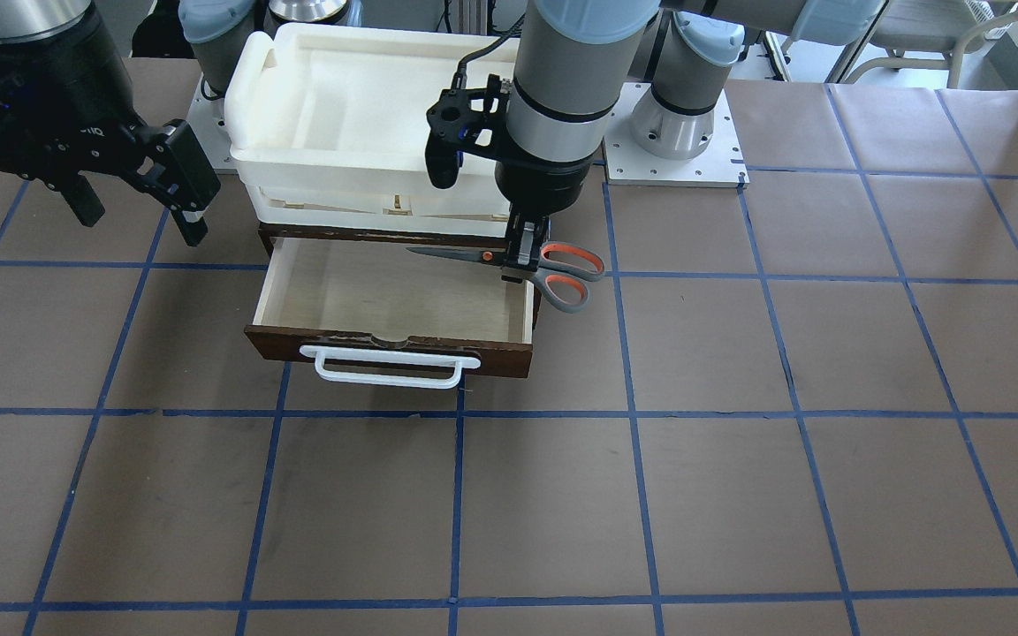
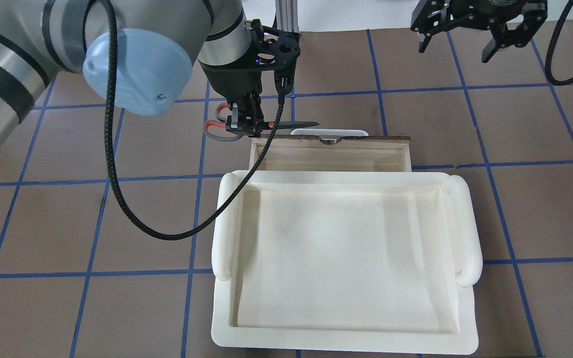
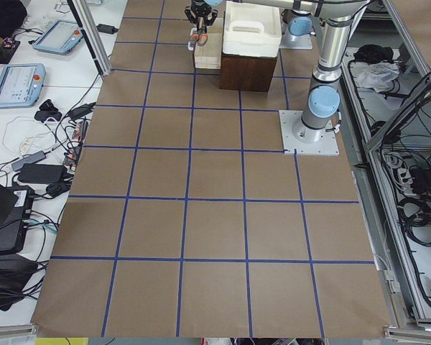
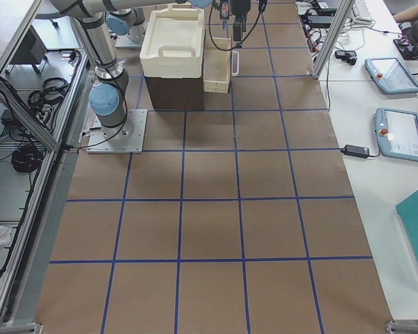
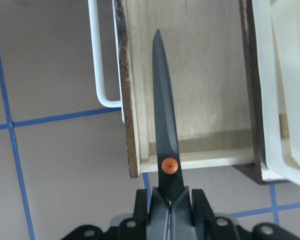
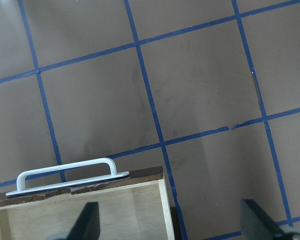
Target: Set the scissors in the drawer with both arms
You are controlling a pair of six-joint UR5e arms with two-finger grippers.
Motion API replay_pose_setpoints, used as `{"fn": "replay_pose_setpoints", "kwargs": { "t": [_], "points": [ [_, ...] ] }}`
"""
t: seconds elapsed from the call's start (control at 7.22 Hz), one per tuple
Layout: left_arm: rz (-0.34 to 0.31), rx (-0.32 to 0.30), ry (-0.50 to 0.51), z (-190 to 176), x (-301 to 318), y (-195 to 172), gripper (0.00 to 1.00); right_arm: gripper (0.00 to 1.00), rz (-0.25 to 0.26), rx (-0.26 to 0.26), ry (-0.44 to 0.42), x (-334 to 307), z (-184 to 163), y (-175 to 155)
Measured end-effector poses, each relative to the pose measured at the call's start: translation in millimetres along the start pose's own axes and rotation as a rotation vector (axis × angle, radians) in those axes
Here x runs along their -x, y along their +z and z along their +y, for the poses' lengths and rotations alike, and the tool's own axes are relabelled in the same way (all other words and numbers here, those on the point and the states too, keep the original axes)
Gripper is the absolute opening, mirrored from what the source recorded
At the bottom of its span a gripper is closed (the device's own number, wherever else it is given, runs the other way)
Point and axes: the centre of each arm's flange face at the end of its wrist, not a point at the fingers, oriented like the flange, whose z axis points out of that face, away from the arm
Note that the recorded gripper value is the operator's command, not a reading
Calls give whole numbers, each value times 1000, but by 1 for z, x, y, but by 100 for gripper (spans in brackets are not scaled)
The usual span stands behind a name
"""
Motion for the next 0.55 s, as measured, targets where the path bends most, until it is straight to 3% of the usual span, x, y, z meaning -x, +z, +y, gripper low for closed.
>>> {"fn": "replay_pose_setpoints", "kwargs": {
  "t": [0.55],
  "points": [
    [21,1,-86,-35,13,31,4,100,0,0,-1,0,0,0]
  ]
}}
